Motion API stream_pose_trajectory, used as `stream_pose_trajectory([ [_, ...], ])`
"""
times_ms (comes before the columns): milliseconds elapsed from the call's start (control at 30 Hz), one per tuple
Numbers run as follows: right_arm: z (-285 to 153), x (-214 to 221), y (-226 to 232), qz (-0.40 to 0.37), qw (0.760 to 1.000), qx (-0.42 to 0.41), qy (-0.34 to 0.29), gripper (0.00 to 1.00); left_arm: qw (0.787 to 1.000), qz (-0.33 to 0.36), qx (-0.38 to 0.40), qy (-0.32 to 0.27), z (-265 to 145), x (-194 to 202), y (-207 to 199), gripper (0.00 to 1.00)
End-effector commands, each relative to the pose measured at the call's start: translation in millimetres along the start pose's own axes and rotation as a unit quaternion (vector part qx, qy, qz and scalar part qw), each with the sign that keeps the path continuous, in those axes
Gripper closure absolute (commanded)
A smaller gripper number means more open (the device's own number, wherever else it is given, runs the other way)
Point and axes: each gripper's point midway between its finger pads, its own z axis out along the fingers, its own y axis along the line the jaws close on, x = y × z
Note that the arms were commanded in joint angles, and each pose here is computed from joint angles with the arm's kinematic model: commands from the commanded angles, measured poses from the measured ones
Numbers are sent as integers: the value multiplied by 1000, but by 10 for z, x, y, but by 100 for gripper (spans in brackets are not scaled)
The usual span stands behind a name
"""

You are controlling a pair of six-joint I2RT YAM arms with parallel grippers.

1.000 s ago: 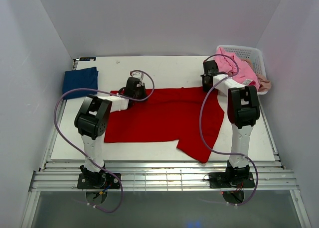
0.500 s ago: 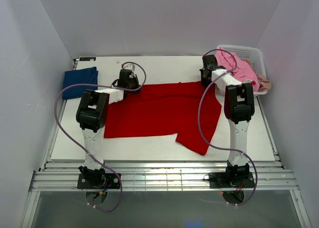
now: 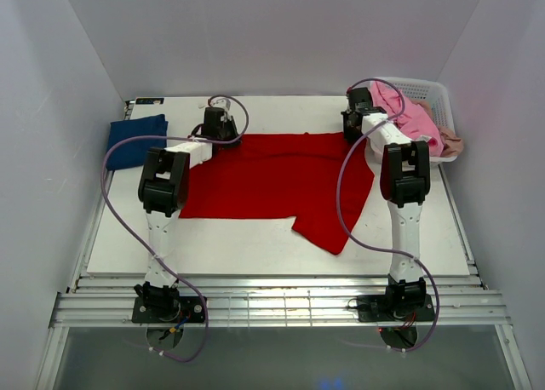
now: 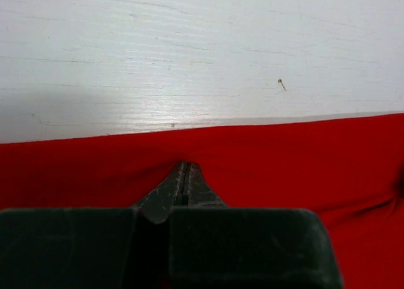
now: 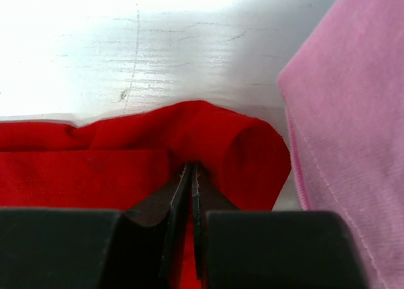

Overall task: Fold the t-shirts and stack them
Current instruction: Fold the flattened tshirt in 1/3 of the way

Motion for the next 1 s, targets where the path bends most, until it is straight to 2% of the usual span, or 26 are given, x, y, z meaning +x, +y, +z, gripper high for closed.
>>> stream_pose_trajectory([
  [0, -30, -166, 16, 8, 1000, -13, -24, 88, 1000, 2, -10, 26, -75, 104, 106, 100],
  [133, -301, -381, -32, 8, 997, -9, -77, 72, 1000, 1, 21, -18, -277, -206, -100, 100],
  [233, -675, -586, -64, 10, 991, -12, -134, 64, 998, 2, 44, -43, -426, -349, -272, 99],
  [267, -950, -751, -77, 13, 986, -16, -168, 62, 996, 7, 56, -71, -563, -540, -393, 94],
  [300, -989, -715, -56, 12, 984, -22, -178, 60, 995, 14, 64, -80, -639, -582, -511, 77],
  [333, -1066, -723, -19, 11, 982, -37, -186, 55, 994, 20, 65, -89, -706, -620, -576, 70],
  [367, -1217, -779, 3, 10, 979, -48, -200, 55, 991, 32, 68, -112, -872, -725, -712, 65],
  [400, -1227, -740, 34, 8, 979, -57, -196, 54, 989, 38, 69, -123, -957, -750, -777, 59],
  [433, -1246, -711, 107, 4, 978, -78, -192, 54, 986, 44, 73, -140, -1058, -799, -857, 45],
  [467, -1248, -689, 138, 3, 978, -87, -188, 54, 988, 44, 48, -139, -1110, -646, -761, 41],
  [533, -1186, -583, 234, -1, 979, -113, -169, 55, 977, 44, 54, -199, -1514, -820, -952, 37],
  [700, -872, -315, 334, 1, 983, -135, -123, 59, 968, 30, -3, -249, -2225, -576, -656, 26],
  [900, -489, -103, 340, 5, 988, -130, -87, 59, 972, 35, -36, -229, -2620, -124, -357, 23],
  [967, -394, -102, 345, 5, 988, -129, -83, 58, 969, 27, -31, -243, -2815, -121, -350, 23],
])
